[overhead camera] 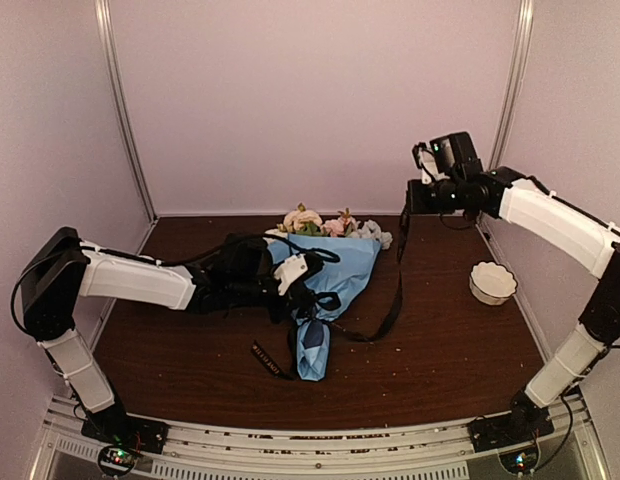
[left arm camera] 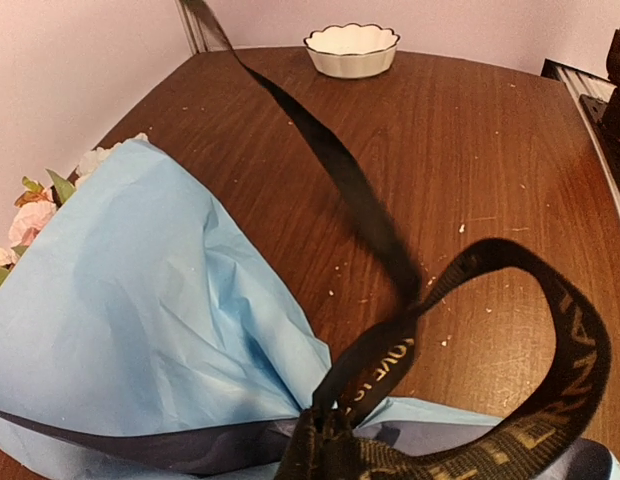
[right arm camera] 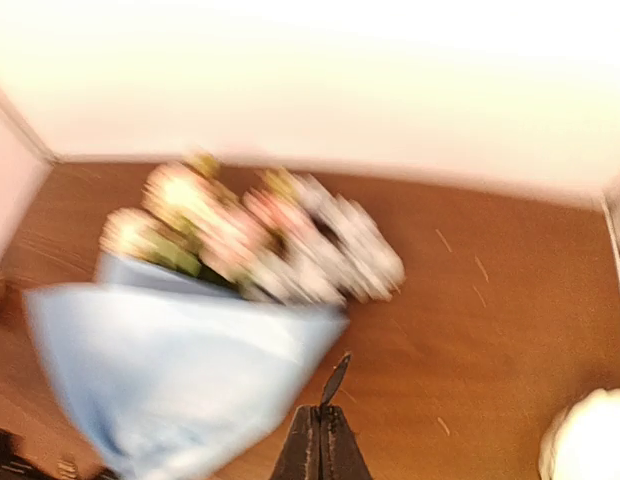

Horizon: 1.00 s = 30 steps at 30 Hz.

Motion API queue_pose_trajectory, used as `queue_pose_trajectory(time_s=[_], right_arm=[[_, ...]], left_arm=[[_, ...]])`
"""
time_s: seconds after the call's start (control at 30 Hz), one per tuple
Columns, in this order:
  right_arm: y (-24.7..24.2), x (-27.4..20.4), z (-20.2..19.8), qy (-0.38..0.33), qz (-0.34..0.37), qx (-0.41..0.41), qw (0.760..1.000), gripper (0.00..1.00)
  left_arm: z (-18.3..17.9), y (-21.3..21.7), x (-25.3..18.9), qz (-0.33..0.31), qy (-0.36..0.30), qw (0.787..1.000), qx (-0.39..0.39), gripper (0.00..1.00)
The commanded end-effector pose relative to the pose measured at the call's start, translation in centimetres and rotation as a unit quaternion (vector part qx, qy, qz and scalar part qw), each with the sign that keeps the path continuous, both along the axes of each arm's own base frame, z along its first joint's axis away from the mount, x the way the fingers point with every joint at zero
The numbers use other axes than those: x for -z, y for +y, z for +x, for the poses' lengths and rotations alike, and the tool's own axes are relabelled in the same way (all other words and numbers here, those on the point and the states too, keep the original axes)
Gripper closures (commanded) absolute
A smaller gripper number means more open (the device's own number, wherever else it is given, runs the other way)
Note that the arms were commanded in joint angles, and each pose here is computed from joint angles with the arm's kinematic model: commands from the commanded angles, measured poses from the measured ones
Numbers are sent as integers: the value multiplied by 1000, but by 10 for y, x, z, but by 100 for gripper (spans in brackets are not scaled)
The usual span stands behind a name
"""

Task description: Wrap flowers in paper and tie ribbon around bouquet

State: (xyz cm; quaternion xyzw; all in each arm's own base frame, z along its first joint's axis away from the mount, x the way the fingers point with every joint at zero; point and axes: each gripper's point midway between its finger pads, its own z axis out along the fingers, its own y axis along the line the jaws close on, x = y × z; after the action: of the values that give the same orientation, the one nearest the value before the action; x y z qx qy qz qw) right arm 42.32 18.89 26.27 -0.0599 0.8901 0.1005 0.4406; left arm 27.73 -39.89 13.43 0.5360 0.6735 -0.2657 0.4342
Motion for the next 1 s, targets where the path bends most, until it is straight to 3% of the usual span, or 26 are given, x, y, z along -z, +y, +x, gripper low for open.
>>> queue_pose_trajectory(time_s=[0.0,0.07,0.23,0.33,0.43,0.57,0.73,0.83,0.97], right_arm=[[118,-75,-23,-53,28,-154,986,100],[175,-99,-42,-65,64,-212,973,100],[296,-102,-103,-44,104,-334,936,100],[321,-84,-114,-17,116,-346,931,100],[314,-64,-101,-2,105,-314,944,100],[307,-53,-98,15,100,-316,943,55],[280,-63,-94,28,98,-322,941,27],[251,-68,-92,21,99,-320,942,18],[222,-59,-126,-2,96,-366,926,22]], left_arm=[[-10,-8,-22,-46,-18,999,14,100],[-15,-6,-24,-60,-20,998,12,100],[-28,5,-34,-106,-28,994,12,100],[-35,9,-34,-120,-23,992,15,100],[-38,12,-31,-128,-17,992,13,100],[-40,12,-29,-136,-8,991,12,100],[-37,12,-30,-142,-2,990,2,100],[-36,11,-31,-145,1,989,1,100],[-30,10,-29,-142,12,990,-8,100]])
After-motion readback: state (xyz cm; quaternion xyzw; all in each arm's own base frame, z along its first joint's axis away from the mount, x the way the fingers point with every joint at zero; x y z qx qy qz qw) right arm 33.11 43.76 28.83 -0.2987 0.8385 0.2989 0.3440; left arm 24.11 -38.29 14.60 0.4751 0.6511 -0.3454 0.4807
